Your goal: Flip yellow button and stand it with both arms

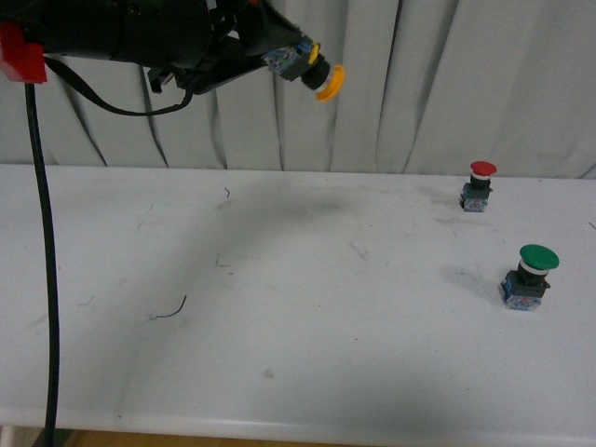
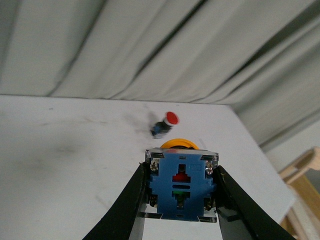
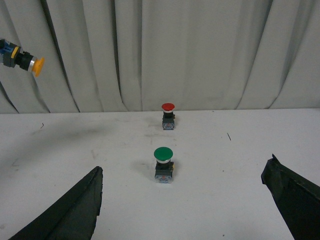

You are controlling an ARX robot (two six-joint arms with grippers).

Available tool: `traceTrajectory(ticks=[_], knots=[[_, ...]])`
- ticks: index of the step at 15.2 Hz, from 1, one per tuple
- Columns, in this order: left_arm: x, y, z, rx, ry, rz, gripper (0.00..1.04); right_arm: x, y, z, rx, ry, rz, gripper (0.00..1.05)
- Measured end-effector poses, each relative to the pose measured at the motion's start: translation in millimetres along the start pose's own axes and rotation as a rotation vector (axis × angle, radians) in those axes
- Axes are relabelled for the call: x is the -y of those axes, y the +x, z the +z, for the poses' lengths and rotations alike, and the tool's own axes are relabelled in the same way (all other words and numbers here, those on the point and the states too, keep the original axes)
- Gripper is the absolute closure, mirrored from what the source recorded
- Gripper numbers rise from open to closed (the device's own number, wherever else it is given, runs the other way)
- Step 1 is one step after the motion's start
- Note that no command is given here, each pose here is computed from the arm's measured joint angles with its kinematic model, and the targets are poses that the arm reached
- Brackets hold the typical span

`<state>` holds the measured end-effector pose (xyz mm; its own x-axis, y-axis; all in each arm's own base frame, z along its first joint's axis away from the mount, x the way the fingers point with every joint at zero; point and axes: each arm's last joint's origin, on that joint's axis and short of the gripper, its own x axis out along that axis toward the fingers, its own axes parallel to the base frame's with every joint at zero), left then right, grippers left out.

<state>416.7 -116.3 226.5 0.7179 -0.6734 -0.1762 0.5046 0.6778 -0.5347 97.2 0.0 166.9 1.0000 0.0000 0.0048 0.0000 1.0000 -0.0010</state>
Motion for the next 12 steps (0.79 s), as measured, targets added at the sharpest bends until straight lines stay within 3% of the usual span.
traceTrajectory(ticks=[2,4,8,12], knots=[[6.8,-7.9,-29.7,-0.016,-0.033,-0.16,0.72,0.0,0.0,0.0,0.0,0.0,0.0,0.06],[11.8,-5.7,-48.0,-0.009,-0.049,-0.243,0.73,0.0,0.0,0.0,0.0,0.0,0.0,0.06],[15.4,-1.0,-60.8,0.068,-0.142,-0.38,0.73,0.0,0.0,0.0,0.0,0.0,0.0,0.06],[15.8,3.7,-69.3,0.089,-0.228,-0.412,0.73,0.1,0.2,1.1,0.014,-0.003,0.014,0.06]])
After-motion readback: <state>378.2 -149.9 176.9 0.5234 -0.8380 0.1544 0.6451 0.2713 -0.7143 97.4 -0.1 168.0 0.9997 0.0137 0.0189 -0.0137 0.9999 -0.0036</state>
